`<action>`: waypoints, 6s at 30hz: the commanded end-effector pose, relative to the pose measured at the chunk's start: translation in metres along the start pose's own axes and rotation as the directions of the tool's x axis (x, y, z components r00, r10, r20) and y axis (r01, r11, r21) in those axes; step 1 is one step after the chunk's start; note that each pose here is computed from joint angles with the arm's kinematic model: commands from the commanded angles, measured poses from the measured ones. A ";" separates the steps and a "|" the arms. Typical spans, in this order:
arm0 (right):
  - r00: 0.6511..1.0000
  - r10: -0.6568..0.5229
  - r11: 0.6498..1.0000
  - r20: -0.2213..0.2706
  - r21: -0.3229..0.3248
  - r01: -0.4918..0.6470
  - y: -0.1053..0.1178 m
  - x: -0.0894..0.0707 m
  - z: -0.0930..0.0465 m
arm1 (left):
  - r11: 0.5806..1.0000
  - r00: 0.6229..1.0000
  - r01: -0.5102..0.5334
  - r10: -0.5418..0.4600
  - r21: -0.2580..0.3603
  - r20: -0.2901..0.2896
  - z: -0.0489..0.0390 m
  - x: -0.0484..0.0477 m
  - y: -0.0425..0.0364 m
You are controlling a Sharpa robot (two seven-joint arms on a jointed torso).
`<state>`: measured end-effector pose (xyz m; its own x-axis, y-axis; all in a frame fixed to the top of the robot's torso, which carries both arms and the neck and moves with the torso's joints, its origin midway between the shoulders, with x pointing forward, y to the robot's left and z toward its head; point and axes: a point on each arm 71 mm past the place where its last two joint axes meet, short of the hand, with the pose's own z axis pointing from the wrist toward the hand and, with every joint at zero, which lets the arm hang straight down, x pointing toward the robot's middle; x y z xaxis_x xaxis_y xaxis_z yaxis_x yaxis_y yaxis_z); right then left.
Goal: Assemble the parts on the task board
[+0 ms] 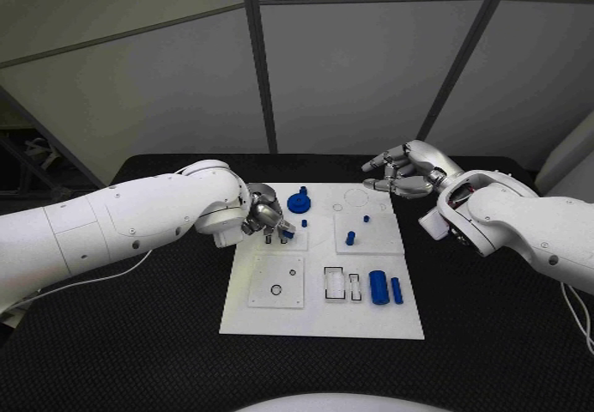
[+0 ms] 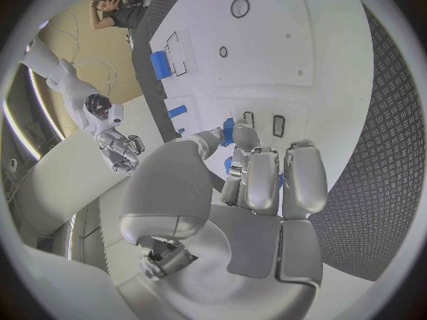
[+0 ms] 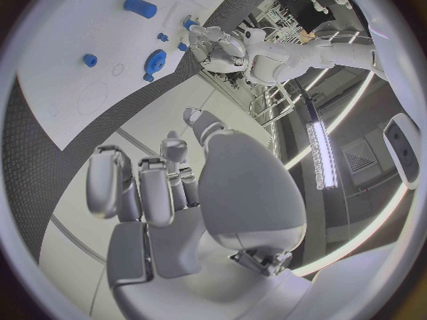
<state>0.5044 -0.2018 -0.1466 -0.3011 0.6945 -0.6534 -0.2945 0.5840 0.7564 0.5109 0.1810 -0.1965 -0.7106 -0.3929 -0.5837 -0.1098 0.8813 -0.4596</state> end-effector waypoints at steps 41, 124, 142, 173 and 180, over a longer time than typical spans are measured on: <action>1.000 -0.016 1.000 -0.018 -0.007 0.016 0.001 0.000 0.000 | 0.997 0.988 -0.042 0.052 -0.071 0.144 -0.0040 0.0126 0.0077; 1.000 -0.016 1.000 -0.024 -0.003 0.016 0.000 -0.001 -0.001 | 0.980 0.984 -0.158 0.166 -0.118 0.064 0.0032 0.0186 0.0029; 0.999 -0.016 1.000 -0.027 0.000 0.016 -0.001 -0.001 -0.001 | 0.981 0.984 -0.148 0.158 -0.122 0.076 0.0041 0.0165 0.0039; 1.000 -0.020 1.000 -0.024 0.010 0.021 -0.005 -0.003 0.001 | 0.999 0.988 -0.022 0.026 -0.027 0.149 -0.0212 -0.0398 0.0008; 0.999 -0.020 1.000 -0.024 0.009 0.021 -0.005 -0.002 0.002 | 0.998 0.987 -0.024 0.034 -0.066 0.156 -0.0117 -0.0708 0.0056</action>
<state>0.5086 -0.2068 -0.1501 -0.3118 0.6758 -0.6679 -0.2839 0.6045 0.7443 0.5517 0.2181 -0.1485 -0.5492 -0.4311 -0.7160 -0.1741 0.8969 -0.4065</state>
